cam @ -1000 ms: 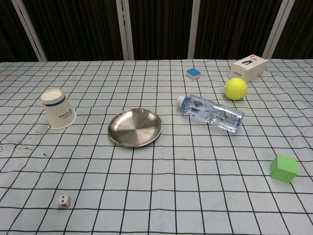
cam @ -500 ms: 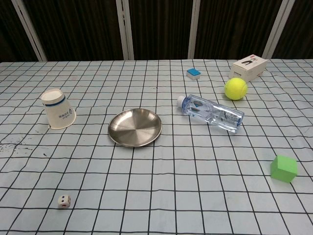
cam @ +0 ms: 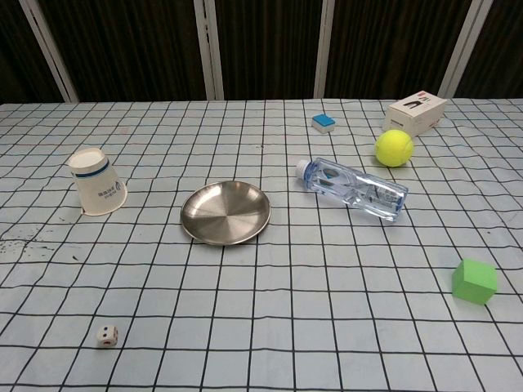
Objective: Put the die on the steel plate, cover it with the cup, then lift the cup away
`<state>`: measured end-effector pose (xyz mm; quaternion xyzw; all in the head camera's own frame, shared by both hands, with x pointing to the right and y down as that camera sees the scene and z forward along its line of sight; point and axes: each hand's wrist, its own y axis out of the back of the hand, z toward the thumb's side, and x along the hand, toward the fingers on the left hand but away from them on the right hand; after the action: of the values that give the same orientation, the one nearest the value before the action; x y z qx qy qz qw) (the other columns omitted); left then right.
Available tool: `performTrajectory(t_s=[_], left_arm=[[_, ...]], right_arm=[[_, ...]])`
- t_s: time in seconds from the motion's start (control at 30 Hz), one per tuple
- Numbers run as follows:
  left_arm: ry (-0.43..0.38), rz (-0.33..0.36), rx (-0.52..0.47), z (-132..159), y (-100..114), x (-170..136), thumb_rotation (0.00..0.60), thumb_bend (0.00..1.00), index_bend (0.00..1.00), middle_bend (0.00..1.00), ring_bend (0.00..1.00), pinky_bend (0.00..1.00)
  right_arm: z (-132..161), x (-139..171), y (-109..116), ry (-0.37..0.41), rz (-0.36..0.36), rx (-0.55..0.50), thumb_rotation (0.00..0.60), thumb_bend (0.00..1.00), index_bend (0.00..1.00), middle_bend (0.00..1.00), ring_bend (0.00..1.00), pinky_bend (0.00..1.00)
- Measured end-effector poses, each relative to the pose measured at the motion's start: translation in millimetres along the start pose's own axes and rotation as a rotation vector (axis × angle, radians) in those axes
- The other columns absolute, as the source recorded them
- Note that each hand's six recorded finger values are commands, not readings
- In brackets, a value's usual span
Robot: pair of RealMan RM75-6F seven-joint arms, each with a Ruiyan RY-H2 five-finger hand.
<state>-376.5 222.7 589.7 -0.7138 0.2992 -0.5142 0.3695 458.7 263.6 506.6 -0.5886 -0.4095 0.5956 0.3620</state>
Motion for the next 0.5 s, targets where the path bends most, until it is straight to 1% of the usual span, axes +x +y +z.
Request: performTrajectory(t_s=[0.07,0.17,0.2,0.3,0.5], left_arm=[[-0.046,-0.022,0.016,13,-3,6,0.600,0.20,0.26,0.07,0.00,0.04],[-0.126,-0.077,0.056,40,-11,16,0.600,0.20,0.25,0.07,0.00,0.04],[-0.165,-0.111,0.073,54,-17,21,0.600,0.20,0.25,0.07,0.00,0.04],[-0.219,-0.172,0.104,75,-28,29,0.600,0.20,0.26,0.07,0.00,0.04],[-0.270,-0.242,0.180,107,-45,43,0.600,0.20,0.28,0.07,0.00,0.04]], right_arm=[[-1,0,0,-0.005,0.003,0.001,0.600,0.13,0.12,0.14,0.10,0.03],[-4,-1,-2,-0.015,0.013,-0.002,0.600,0.13,0.12,0.14,0.10,0.03],[-4,-1,-2,-0.016,0.015,-0.003,0.600,0.13,0.12,0.14,0.10,0.03],[-5,-1,-2,-0.020,0.015,-0.004,0.600,0.13,0.12,0.14,0.10,0.03],[-6,-1,-3,-0.027,0.020,-0.006,0.600,0.13,0.12,0.14,0.10,0.03]])
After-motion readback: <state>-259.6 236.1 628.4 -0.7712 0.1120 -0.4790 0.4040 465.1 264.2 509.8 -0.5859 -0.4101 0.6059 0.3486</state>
